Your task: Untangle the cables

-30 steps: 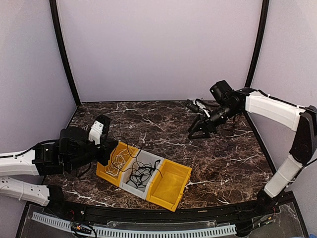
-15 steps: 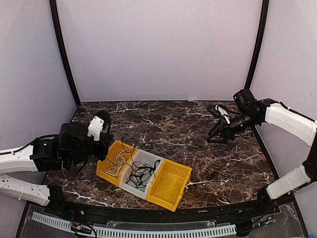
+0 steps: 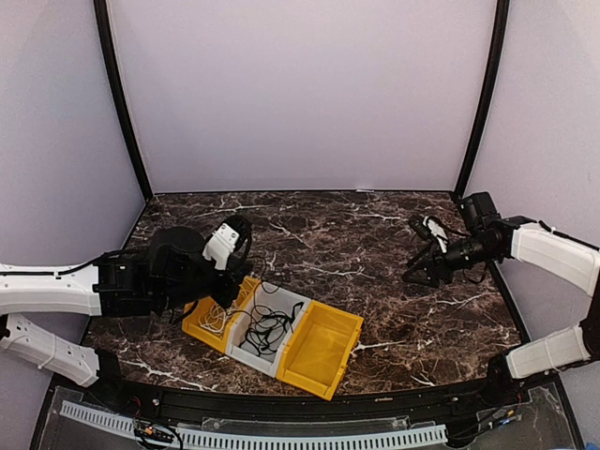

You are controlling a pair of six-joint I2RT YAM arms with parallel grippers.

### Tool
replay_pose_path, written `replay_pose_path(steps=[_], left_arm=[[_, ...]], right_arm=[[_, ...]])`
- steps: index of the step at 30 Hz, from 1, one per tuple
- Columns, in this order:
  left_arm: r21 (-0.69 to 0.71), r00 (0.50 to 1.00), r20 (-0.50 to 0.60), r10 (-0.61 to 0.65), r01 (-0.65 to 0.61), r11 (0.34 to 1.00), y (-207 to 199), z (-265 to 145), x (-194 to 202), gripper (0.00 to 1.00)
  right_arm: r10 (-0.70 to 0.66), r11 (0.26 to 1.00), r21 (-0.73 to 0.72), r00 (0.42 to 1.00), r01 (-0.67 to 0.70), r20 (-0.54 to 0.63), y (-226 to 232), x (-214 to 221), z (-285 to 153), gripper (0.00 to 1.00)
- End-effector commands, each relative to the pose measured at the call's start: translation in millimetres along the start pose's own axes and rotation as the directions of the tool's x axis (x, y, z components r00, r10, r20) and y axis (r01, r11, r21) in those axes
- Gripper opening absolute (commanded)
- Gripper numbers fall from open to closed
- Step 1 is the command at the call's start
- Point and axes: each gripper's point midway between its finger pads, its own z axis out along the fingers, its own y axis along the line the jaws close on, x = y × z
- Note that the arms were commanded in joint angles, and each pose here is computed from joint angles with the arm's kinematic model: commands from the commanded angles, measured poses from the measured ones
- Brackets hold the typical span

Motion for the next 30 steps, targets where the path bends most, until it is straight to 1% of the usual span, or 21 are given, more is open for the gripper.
replay_pose_path(steps=[1,4,6,8,9,10,11,12,13,14,15,18,24,30], left_arm=[[0.143,0.996,0.077,-0.051,0.04,0.989,-35,7,-27,0.0],[0.17,0.997,0.052,-0.055,0.045,0.984,-46,22,-20,0.0],[0.194,0.996,0.042,-0.078,0.069,0.979,-54,29,-16,0.0],[0.195,0.994,0.014,-0.111,0.106,0.975,-59,36,-8,0.0],[0.191,0.988,-0.007,-0.153,0.151,0.97,-60,39,-2,0.0],[0.17,0.985,-0.035,-0.166,0.17,0.971,-61,45,10,0.0],[0.157,0.975,-0.056,-0.214,0.221,0.963,-61,46,17,0.0],[0.131,0.971,-0.08,-0.225,0.234,0.963,-61,49,30,0.0],[0.111,0.958,-0.102,-0.268,0.279,0.954,-60,50,37,0.0],[0.091,0.952,-0.112,-0.283,0.294,0.952,-59,50,44,0.0],[0.076,0.936,-0.123,-0.329,0.34,0.937,-59,50,48,0.0],[0.049,0.899,-0.157,-0.409,0.421,0.906,-60,49,60,0.0],[-0.02,0.867,-0.226,-0.443,0.451,0.892,-63,49,83,0.0],[-0.056,0.846,-0.323,-0.424,0.43,0.901,-70,46,104,0.0]], right_arm=[[-0.035,0.997,0.075,0.996,0.028,0.085,-15,-13,-11,0.58],[-0.029,0.997,0.08,0.995,0.022,0.091,-17,-11,-13,0.58],[-0.03,0.997,0.08,0.996,0.022,0.09,-18,-10,-13,0.58],[-0.03,0.996,0.081,0.996,0.022,0.088,-18,-9,-12,0.58],[-0.03,0.996,0.081,0.996,0.023,0.089,-19,-10,-12,0.58],[-0.032,0.996,0.082,0.995,0.025,0.091,-19,-10,-12,0.58],[-0.034,0.996,0.083,0.995,0.027,0.092,-19,-10,-12,0.58],[-0.035,0.996,0.084,0.995,0.027,0.092,-19,-11,-13,0.58],[-0.036,0.996,0.084,0.995,0.028,0.093,-19,-11,-13,0.58],[-0.036,0.996,0.083,0.995,0.028,0.094,-18,-10,-13,0.58],[-0.035,0.996,0.08,0.995,0.027,0.096,-18,-10,-12,0.58],[-0.037,0.997,0.078,0.995,0.029,0.096,-18,-10,-11,0.58],[-0.039,0.997,0.07,0.995,0.033,0.095,-17,-9,-11,0.58],[-0.033,0.998,0.053,0.995,0.029,0.092,-17,-7,-8,0.58]])
